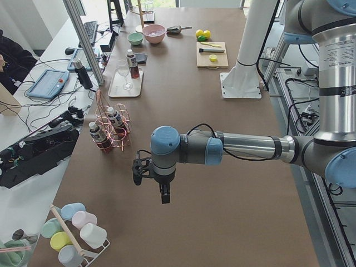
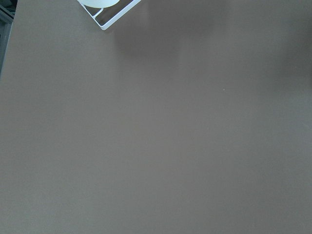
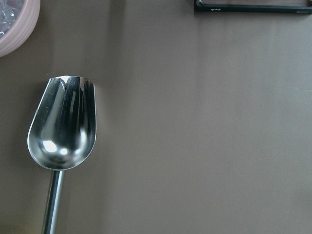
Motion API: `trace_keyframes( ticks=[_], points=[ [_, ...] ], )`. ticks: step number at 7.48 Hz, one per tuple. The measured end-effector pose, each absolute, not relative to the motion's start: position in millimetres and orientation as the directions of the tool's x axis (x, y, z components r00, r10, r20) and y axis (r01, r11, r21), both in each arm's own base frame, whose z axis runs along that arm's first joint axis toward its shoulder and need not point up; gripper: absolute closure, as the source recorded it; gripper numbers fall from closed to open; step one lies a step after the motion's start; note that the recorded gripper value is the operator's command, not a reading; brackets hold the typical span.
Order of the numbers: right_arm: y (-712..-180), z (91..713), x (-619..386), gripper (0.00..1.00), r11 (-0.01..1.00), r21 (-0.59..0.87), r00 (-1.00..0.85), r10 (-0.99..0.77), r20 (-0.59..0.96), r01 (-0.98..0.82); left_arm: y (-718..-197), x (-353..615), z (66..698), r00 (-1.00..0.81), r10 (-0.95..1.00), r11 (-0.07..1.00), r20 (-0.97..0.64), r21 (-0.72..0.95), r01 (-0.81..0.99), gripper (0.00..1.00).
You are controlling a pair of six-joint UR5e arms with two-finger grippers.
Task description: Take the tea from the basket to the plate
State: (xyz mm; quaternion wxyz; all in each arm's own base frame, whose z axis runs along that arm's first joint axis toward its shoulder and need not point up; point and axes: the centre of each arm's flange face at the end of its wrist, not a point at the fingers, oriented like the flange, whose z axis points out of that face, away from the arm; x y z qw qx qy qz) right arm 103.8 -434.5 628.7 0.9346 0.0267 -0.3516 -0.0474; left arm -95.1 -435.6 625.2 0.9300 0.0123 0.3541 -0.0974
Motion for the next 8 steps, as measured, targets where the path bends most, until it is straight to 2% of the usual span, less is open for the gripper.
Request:
trace_keyframes(
  ticks=[8],
  points=[
    [-434.7, 627.3, 103.6, 0.0, 0.998, 0.055, 0.749, -0.062, 0.659, 0.034, -435.4, -95.1, 629.4, 0.731, -0.176, 0.981, -0.659, -0.051, 0.189, 0.03]
  ],
)
